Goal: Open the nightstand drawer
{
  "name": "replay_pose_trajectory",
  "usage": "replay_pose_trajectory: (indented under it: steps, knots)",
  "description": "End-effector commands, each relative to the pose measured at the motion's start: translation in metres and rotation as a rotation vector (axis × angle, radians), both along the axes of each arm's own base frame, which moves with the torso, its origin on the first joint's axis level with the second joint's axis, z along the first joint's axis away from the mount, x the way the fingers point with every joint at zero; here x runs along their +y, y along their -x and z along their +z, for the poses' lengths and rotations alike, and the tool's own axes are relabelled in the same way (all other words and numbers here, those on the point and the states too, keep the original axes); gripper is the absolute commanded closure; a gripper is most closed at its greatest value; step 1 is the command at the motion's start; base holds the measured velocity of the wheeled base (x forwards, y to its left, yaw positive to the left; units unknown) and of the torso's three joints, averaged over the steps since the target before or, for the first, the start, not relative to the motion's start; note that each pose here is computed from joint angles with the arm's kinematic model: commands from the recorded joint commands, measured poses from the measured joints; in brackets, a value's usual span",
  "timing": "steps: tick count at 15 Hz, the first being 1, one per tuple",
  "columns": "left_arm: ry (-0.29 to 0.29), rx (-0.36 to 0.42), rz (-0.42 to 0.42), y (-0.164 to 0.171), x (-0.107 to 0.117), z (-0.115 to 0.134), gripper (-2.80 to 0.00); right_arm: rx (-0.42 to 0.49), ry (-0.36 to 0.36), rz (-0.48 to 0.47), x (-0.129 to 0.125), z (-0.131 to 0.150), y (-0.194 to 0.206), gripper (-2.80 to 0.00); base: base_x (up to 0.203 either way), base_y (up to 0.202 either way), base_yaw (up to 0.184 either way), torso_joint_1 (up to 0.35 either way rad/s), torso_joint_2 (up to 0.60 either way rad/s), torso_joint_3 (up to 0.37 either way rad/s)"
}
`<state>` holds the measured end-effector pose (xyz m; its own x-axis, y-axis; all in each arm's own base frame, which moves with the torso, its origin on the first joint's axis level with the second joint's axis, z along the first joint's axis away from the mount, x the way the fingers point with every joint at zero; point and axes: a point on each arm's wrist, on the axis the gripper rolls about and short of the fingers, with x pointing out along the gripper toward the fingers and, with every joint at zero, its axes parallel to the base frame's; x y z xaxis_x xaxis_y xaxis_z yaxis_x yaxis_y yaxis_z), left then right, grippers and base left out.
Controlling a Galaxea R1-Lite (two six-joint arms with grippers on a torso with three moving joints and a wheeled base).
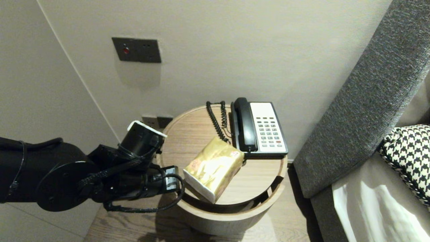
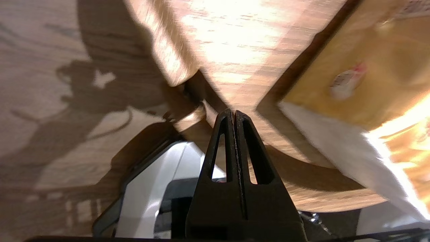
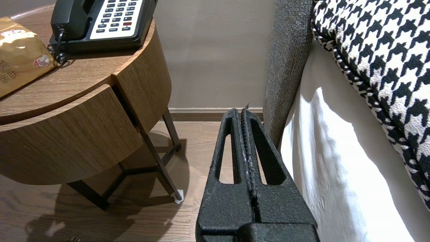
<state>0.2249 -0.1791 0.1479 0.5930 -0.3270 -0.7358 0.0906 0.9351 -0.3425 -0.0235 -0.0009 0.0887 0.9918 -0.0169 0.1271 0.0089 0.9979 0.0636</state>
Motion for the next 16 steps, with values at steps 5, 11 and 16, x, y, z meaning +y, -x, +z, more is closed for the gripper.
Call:
replay_pose_trajectory:
  steps: [5, 11, 16]
  knots:
    - [-0.002, 0.014, -0.012, 0.006, -0.001, -0.006, 0.00, 0.039, 0.000, 0.000, 0.000, -0.011, -0.003, 0.00, 0.000, 0.000, 0.000, 0.000, 0.00, 0.000]
    - [-0.016, 0.049, -0.042, 0.022, -0.001, -0.014, 0.00, 0.039, 0.000, 0.000, 0.000, -0.011, -0.003, 0.00, 0.000, 0.000, 0.000, 0.000, 0.00, 0.000]
    - [-0.014, 0.070, -0.077, 0.042, -0.001, -0.016, 0.00, 0.039, 0.000, 0.000, 0.000, -0.011, -0.003, 0.00, 0.000, 0.000, 0.000, 0.000, 0.00, 0.000]
